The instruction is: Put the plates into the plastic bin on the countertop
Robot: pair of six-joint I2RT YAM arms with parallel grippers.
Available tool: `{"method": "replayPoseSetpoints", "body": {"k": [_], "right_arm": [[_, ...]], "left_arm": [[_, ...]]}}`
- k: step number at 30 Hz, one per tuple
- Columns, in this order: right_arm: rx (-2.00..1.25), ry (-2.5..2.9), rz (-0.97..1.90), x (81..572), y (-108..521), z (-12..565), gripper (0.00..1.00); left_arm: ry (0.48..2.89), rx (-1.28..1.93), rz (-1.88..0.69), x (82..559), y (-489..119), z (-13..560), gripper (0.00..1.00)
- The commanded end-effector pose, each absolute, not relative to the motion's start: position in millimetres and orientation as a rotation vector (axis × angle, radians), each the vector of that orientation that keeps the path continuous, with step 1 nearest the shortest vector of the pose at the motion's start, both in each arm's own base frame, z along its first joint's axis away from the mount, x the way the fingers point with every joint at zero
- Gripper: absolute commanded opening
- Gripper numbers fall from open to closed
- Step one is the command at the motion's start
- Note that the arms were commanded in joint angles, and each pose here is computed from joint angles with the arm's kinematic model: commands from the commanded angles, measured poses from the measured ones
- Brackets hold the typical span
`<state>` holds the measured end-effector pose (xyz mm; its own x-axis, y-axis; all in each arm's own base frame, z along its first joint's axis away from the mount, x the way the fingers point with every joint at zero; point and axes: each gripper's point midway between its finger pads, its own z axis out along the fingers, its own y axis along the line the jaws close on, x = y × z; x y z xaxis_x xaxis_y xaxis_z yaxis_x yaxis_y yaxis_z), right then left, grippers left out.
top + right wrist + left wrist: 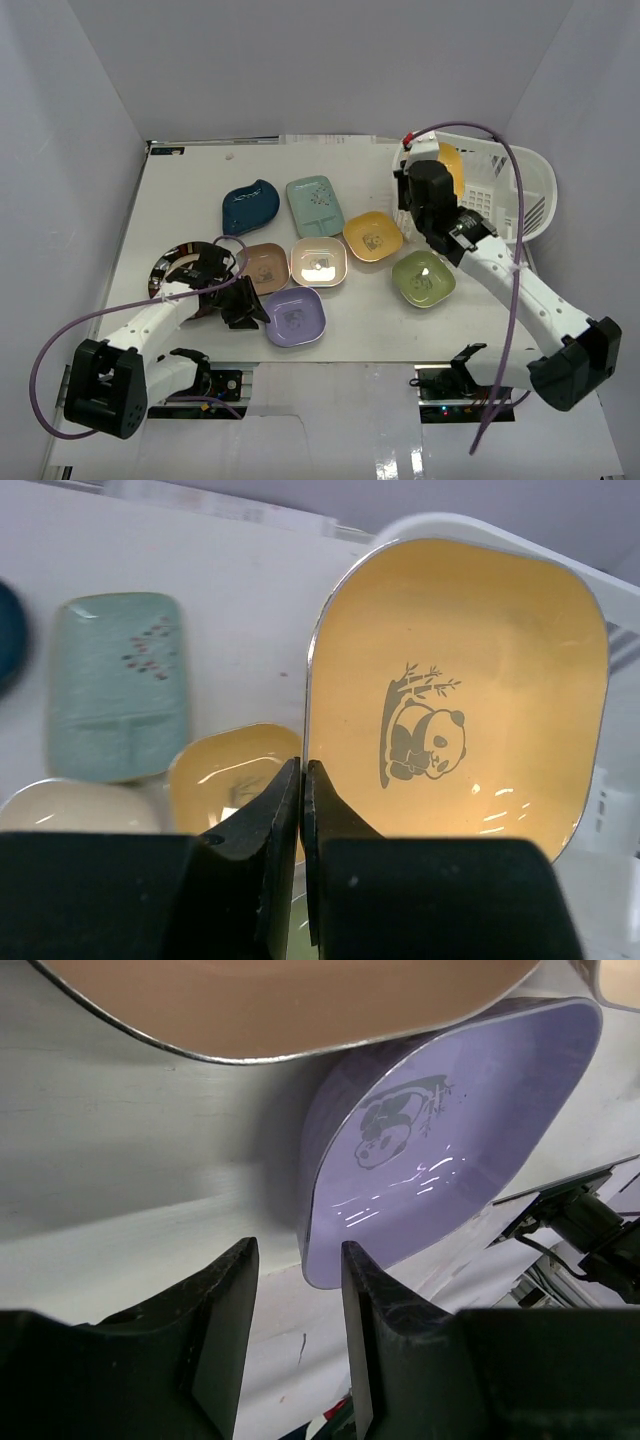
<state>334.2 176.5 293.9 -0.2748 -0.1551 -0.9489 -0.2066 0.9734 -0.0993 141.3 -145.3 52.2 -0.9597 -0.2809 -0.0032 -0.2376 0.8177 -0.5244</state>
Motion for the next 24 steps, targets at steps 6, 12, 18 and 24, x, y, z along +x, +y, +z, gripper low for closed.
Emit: {"method": "replayPoseSetpoints", "body": {"k": [6, 12, 18, 24], "right_arm": [[-0.075, 1.99, -0.157, 441.4, 78.2, 247.1, 0.08], [0.029, 2.129, -0.177, 467.8, 40.3, 179.4, 0.08], [0.068, 2.203, -0.173, 469.0, 36.3, 146.0, 0.22], [0.044, 2.136, 0.025, 450.0, 65.2, 175.5, 0.64]], "left_arm": [[2.937, -0.422, -0.808, 141.0, -145.7, 46.7, 0.5], [2.945, -0.424, -0.803, 142.1, -146.4, 46.1, 0.56], [2.937, -0.404, -0.8, 147.7, -150.5, 47.4, 0.58], [2.924, -0.366, -0.773, 153.1, -155.2, 47.6, 0.57]]}}
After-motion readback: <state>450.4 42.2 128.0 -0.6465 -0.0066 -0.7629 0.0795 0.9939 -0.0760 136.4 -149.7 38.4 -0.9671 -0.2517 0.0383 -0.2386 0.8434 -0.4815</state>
